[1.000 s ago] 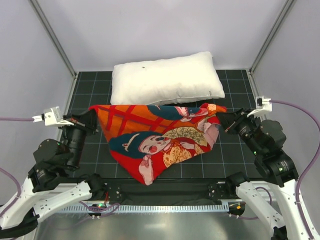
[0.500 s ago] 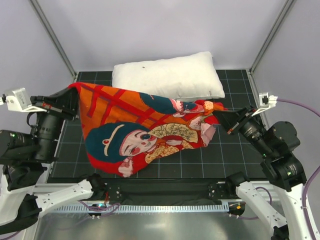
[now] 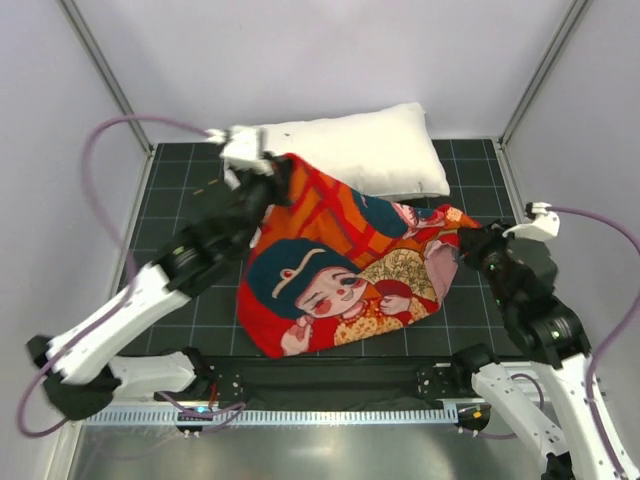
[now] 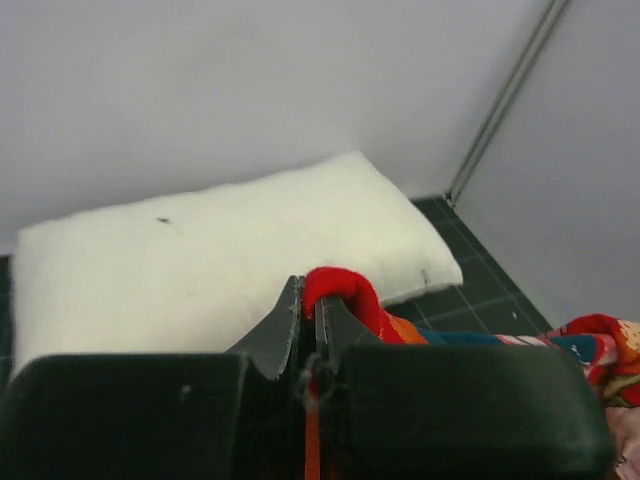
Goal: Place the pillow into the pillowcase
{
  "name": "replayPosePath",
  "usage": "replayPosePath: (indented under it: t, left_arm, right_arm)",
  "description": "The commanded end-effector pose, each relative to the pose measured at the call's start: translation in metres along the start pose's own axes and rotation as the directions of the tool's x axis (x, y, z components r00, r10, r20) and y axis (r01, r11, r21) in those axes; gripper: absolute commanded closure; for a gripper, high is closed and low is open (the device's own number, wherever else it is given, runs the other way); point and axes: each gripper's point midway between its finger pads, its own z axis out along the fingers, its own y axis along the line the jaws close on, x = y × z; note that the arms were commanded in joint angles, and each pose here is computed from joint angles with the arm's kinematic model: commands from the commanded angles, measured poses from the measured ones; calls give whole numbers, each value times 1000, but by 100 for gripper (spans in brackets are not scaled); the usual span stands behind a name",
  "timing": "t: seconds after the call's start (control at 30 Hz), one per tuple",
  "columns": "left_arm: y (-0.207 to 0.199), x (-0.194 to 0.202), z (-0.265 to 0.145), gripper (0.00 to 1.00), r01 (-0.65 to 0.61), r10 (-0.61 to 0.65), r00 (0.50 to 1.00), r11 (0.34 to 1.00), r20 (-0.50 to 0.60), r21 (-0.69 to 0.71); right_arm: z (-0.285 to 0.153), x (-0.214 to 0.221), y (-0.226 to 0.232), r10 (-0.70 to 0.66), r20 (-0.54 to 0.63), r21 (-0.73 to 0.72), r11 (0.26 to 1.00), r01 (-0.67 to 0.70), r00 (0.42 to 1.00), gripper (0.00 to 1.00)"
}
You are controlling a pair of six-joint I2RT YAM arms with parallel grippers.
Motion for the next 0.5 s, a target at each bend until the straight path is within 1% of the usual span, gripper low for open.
replayPosePath:
  t: [0.0, 0.03, 0.07, 0.1, 0.13, 0.17, 0.2, 0.23, 0.27, 0.3, 0.33, 0.37, 0.4, 0.43, 0.47]
  left_arm:
    - [-45, 40, 68, 100, 166, -155, 984, 978, -87, 130]
    - [-67, 74, 91, 100, 185, -149, 971, 963, -185, 198]
    - [-74, 92, 101, 93, 215, -158, 954, 953, -255, 213]
    - [-84, 71, 112, 77, 228, -168, 956, 941, -240, 249]
    - [-90, 90, 121, 59, 216, -136, 947, 941, -290, 261]
    - [-91, 93, 119, 33, 192, -100, 945, 941, -313, 278]
    - [-89, 88, 119, 27, 178, -91, 949, 945, -302, 274]
    - [-82, 84, 117, 22, 164, -89, 954, 954, -285, 250]
    - [-68, 68, 109, 14, 148, -97, 966, 968, -241, 202]
    - [-56, 60, 103, 11, 138, -100, 971, 976, -219, 168]
    - [-36, 72, 98, 8, 125, -95, 967, 985, -237, 116]
    - [-20, 47, 81, 3, 141, -123, 974, 986, -190, 85]
    - [-2, 43, 72, 1, 166, -160, 971, 986, -178, 19]
    - [26, 65, 62, 0, 155, -166, 959, 986, -230, -67]
    - [39, 62, 50, 0, 169, -187, 957, 980, -221, -101]
  right_arm:
    - [24, 2, -70, 40, 109, 393, 916, -80, 993, 92]
    - [26, 3, -85, 48, 130, 460, 882, -103, 990, 88]
    - [28, 5, -87, 61, 135, 468, 876, -118, 989, 70]
    - [31, 6, -88, 71, 139, 464, 876, -129, 988, 45]
    - [31, 5, -86, 82, 149, 453, 880, -142, 985, 1]
    - [31, 4, -81, 80, 141, 424, 896, -133, 987, 1]
    - [32, -1, -74, 77, 147, 388, 912, -129, 986, 0]
    - [31, -2, -70, 35, 127, 363, 928, -79, 991, 0]
    - [31, -1, -54, 21, 98, 278, 960, -47, 995, 0]
    - [32, -3, -45, 3, 97, 222, 975, -25, 995, 0]
    - [32, -2, -38, -43, 78, 179, 983, 28, 996, 0]
    - [33, 2, -25, -66, 52, 99, 993, 60, 996, 0]
    - [35, 18, 8, -100, -20, -96, 991, 98, 995, 1]
    - [34, 30, 26, -124, -74, -208, 972, 106, 990, 2]
    - [35, 41, 39, -115, -129, -276, 958, 75, 985, 6]
